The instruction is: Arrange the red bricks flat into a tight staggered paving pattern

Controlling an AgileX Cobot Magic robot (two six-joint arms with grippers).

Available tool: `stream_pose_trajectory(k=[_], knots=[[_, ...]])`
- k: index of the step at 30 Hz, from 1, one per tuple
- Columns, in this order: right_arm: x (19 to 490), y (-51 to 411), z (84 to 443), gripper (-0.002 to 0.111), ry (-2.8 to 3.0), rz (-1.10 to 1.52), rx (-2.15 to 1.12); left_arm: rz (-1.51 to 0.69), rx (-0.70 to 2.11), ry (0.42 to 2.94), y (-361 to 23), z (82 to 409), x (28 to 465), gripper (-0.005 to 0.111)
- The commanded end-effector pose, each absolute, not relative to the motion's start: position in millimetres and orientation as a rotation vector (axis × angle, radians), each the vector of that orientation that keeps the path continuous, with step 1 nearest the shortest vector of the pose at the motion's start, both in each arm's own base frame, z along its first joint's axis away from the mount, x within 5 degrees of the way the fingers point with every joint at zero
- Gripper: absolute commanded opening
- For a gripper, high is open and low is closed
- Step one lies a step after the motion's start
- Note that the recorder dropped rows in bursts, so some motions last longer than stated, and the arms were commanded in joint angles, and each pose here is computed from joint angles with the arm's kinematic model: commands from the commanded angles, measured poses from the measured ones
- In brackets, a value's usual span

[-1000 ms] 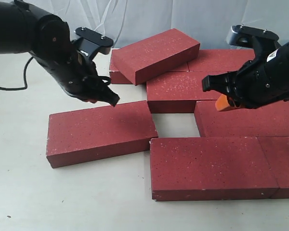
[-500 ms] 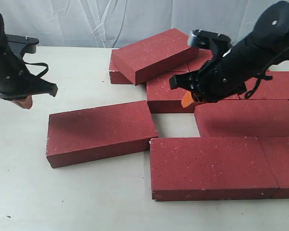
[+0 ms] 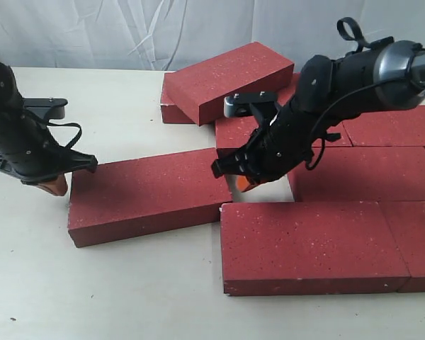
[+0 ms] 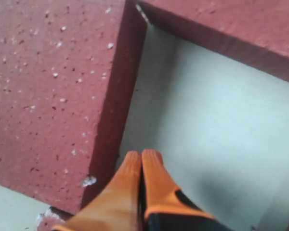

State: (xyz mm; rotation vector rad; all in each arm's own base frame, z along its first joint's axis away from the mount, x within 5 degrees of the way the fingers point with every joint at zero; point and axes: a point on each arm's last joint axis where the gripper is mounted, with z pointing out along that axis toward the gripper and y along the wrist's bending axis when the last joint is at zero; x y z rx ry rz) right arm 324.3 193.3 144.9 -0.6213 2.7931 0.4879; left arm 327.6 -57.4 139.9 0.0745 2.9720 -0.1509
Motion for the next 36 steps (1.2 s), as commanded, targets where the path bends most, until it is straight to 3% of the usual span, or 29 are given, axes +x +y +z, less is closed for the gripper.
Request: stream_pose_trajectory(k=[1, 18, 26, 36], knots=[[320, 205, 138, -0.001, 2.775, 0.474, -0.718, -0.183, 0.086, 2.953, -60, 138, 329, 0.0], [312, 216, 146, -0.001, 2.741, 0.57, -0.779, -0.287, 0.193, 2.833, -68, 142, 337, 0.0], [316, 219, 171, -0.001, 2.677, 0.58, -0.807, -0.27, 0.209, 2.785, -68, 143, 341, 0.0], [313, 219, 173, -0.001, 2.706, 0.612, -0.813, -0.255, 0.21, 2.768, -66, 143, 343, 0.0]])
